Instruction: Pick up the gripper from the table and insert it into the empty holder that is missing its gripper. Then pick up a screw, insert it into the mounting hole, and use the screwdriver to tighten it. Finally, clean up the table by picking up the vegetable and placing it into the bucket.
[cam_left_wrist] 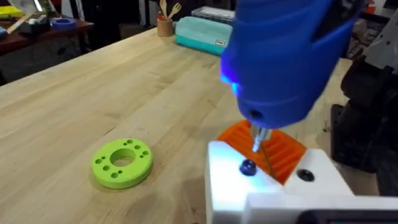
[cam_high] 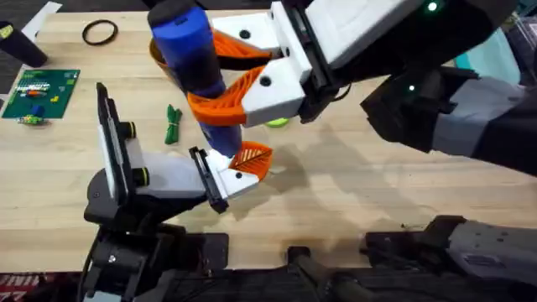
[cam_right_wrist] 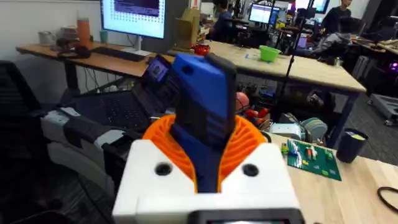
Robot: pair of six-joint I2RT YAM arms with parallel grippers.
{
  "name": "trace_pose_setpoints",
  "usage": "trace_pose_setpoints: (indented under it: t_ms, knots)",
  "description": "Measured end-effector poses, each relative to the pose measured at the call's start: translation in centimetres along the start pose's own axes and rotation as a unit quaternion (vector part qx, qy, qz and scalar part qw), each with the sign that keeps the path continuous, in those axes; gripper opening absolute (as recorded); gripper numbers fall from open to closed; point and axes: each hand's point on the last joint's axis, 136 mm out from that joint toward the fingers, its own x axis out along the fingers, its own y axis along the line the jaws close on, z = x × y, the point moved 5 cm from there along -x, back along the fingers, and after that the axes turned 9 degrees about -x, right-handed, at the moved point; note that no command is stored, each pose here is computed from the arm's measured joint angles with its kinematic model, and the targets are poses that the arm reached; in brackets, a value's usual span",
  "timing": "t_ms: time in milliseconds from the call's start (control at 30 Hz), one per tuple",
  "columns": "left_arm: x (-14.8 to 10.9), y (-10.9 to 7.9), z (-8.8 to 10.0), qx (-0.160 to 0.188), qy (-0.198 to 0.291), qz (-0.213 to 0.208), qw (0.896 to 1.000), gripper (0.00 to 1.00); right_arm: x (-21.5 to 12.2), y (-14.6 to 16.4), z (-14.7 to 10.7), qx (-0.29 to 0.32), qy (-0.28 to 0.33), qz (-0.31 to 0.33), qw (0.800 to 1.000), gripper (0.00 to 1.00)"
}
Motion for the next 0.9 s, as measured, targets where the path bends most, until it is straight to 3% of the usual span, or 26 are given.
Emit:
trace_pose_setpoints:
  t_ms: [900]
  knots:
    - [0.00, 0.00, 0.00, 0.000, 0.000, 0.000, 1.000, 0.014, 0.38, -0.22, -0.66, 0.008, 0.002, -0.007, 1.000, 0.118]
